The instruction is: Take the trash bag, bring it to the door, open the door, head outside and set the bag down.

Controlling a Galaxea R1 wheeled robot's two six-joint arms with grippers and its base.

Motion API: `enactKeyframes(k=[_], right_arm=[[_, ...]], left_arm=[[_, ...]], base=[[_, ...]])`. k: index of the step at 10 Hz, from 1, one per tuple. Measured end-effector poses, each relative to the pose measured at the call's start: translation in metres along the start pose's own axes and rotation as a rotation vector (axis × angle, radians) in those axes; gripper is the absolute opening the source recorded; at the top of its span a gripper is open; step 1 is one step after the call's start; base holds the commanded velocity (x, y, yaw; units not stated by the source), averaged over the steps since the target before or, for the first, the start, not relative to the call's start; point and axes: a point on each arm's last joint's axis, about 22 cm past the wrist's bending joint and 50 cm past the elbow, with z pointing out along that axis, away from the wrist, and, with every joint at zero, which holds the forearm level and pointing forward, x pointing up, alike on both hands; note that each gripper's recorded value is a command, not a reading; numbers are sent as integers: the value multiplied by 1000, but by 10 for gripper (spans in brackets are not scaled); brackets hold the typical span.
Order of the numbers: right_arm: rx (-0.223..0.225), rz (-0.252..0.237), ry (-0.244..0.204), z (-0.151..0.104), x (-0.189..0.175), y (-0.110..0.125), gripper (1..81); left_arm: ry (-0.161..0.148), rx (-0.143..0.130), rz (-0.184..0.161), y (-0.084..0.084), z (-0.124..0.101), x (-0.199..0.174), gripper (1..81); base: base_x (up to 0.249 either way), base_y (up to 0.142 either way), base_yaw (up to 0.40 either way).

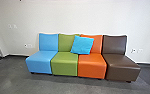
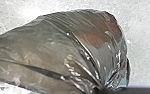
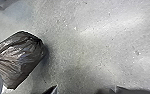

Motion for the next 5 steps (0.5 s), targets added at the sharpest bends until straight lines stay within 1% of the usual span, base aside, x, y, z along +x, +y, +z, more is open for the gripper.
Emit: enactKeyframes(k=[2,3,4,5], right_arm=[[11,-10,11,-4,1,-19,811],[13,-12,15,-7,0,-27,811],[11,-9,9,-11,-4,-31,811],[3,-3,-2,-13,-11,-32,811]], left_arm=[[8,17,2,-6,-28,-6,10],[9,20,9,-4,-39,-10,10],[9,19,23,-3,-46,-14,10],[6,21,19,-3,-51,-20,10]], base=[[0,0,0],[0,0,0],[0,0,0],[0,0,0]])
